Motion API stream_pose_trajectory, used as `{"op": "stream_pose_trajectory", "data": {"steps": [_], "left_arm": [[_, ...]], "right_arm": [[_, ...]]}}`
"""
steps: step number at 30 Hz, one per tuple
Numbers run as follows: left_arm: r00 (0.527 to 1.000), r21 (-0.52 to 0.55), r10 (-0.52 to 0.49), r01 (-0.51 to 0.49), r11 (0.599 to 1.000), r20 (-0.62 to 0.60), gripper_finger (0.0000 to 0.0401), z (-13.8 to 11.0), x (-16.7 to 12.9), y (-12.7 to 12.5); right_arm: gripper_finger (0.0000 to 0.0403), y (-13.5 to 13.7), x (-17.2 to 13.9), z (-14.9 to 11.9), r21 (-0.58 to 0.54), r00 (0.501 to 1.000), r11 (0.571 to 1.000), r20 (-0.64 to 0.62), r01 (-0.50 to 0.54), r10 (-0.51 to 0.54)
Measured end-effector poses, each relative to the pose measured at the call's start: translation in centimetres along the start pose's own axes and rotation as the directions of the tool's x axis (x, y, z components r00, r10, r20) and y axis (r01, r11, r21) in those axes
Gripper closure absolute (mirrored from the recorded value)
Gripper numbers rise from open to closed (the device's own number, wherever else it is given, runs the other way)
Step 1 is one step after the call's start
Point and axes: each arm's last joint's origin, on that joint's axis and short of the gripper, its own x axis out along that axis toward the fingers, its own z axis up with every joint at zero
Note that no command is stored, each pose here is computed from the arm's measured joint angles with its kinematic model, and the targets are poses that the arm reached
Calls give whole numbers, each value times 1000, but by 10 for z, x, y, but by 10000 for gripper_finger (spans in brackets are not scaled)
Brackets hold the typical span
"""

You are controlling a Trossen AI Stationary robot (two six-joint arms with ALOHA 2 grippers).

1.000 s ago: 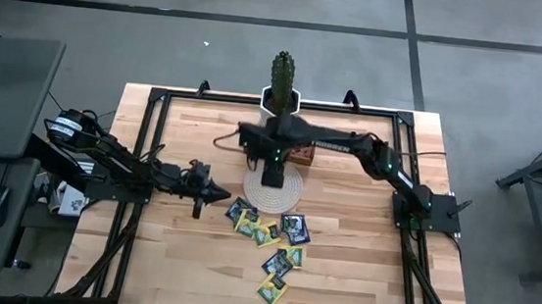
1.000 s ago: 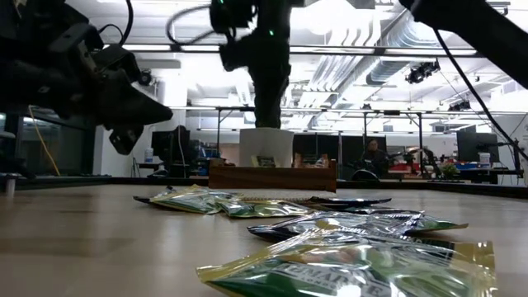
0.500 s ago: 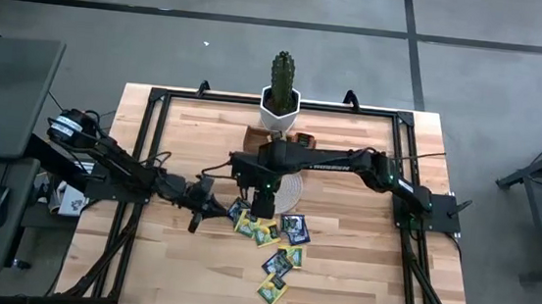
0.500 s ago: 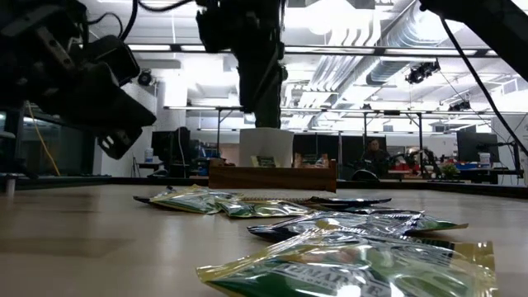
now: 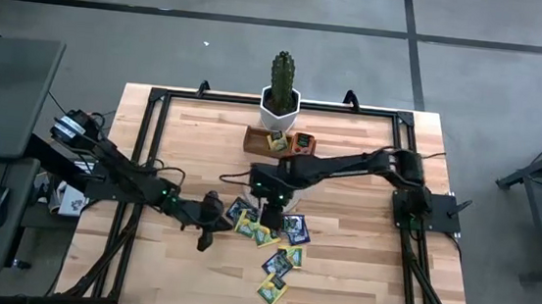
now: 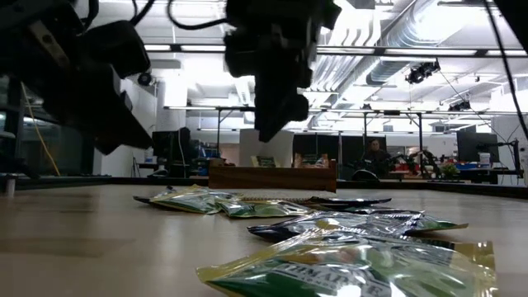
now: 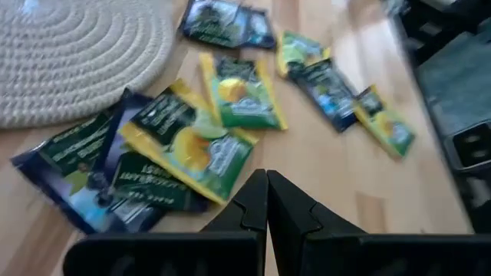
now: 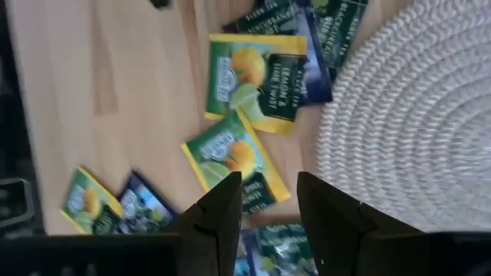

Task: Pick & Place Tea
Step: Put the yellow tea bag into the middle compartment of the wooden organizer

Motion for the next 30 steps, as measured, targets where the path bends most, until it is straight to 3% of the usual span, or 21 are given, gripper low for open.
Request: {"op": "stream_pose_trajectory", "data": {"steps": [5, 11, 23, 30], "left_arm": [[999, 5, 17, -17, 1000, -27, 401, 1, 15, -6], [997, -7, 43, -44, 999, -56, 401, -2, 32, -10], [977, -48, 162, -170, 984, -141, 401, -18, 50, -2], [969, -42, 187, -196, 980, -161, 401, -25, 54, 1]], "right_arm": [[279, -7, 1, -23, 70, 988, 993, 131, -92, 82], [279, -19, 18, -47, 161, 972, 975, 200, -153, 120], [279, -18, 26, -50, 173, 952, 967, 277, -185, 133], [279, -18, 23, -44, 265, 932, 935, 335, -237, 142]]}}
